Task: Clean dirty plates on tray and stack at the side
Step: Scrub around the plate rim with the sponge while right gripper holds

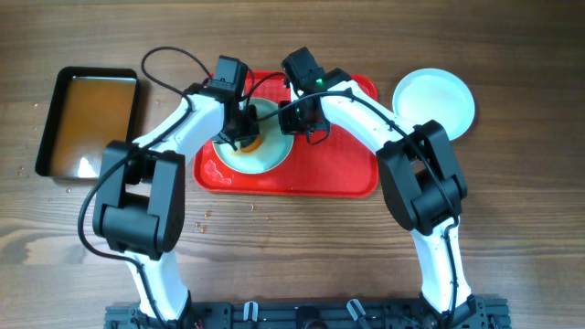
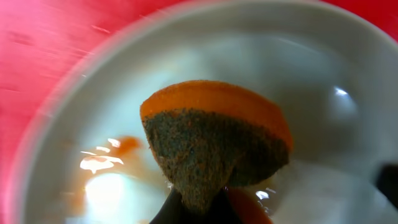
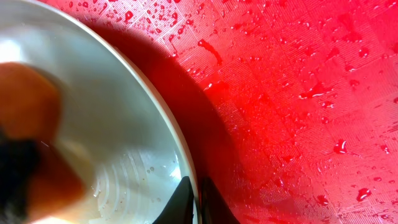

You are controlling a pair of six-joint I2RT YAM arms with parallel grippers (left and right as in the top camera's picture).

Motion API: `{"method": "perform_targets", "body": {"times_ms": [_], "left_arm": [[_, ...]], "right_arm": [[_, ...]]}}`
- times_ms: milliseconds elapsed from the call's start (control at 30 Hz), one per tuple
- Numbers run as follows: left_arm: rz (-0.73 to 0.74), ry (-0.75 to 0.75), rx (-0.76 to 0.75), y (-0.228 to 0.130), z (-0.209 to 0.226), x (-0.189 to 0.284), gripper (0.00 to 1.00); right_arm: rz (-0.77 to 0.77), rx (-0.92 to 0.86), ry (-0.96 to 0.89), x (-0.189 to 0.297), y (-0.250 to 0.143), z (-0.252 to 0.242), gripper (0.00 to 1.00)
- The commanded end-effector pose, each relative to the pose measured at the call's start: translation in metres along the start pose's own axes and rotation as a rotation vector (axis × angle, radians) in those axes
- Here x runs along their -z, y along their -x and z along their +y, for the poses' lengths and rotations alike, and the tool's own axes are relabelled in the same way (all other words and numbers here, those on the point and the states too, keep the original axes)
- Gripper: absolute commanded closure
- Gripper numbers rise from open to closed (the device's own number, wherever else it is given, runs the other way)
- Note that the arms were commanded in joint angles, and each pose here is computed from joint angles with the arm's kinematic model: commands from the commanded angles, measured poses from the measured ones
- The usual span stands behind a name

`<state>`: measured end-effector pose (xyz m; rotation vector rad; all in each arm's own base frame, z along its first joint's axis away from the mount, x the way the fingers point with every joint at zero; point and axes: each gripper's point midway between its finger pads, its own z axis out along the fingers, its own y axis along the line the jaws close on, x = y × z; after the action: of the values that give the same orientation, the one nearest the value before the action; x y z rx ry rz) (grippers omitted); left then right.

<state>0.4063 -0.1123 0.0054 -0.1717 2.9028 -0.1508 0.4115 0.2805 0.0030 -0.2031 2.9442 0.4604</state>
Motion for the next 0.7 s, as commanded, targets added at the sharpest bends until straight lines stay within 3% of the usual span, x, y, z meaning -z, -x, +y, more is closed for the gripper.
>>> {"method": "perform_targets", "body": {"times_ms": [0, 133, 300, 367, 500, 667], "left_arm": [[-0.055, 0.243, 0.055, 0.014, 0.061, -0.009, 0.96], [-0.095, 0.268, 0.042, 0.025, 0.069, -0.007, 0.96], [-0.198, 0.516, 0.036, 0.041, 0.106, 0.019, 0.96], [-0.24, 0.541, 0.042, 0.047, 0.107, 0.034, 0.96], [-0.319, 0.484, 0.075, 0.06, 0.097, 0.064, 0.96], [-0.258, 0.168, 0.066, 0.052, 0.046, 0.066, 0.96]], "right_arm": [[0.026, -0.017, -0.071, -0.018, -0.007, -0.02, 0.94], [0.027, -0.017, -0.071, -0.018, -0.007, -0.02, 0.94], [0.028, -0.018, -0.072, -0.018, -0.007, -0.02, 0.94], [0.026, -0.018, -0.071, -0.018, -0.007, -0.02, 0.94], [0.026, -0.017, -0.071, -0.018, -0.007, -0.02, 0.94], [0.025, -0.017, -0.07, -0.018, -0.006, -0.02, 0.95]]}}
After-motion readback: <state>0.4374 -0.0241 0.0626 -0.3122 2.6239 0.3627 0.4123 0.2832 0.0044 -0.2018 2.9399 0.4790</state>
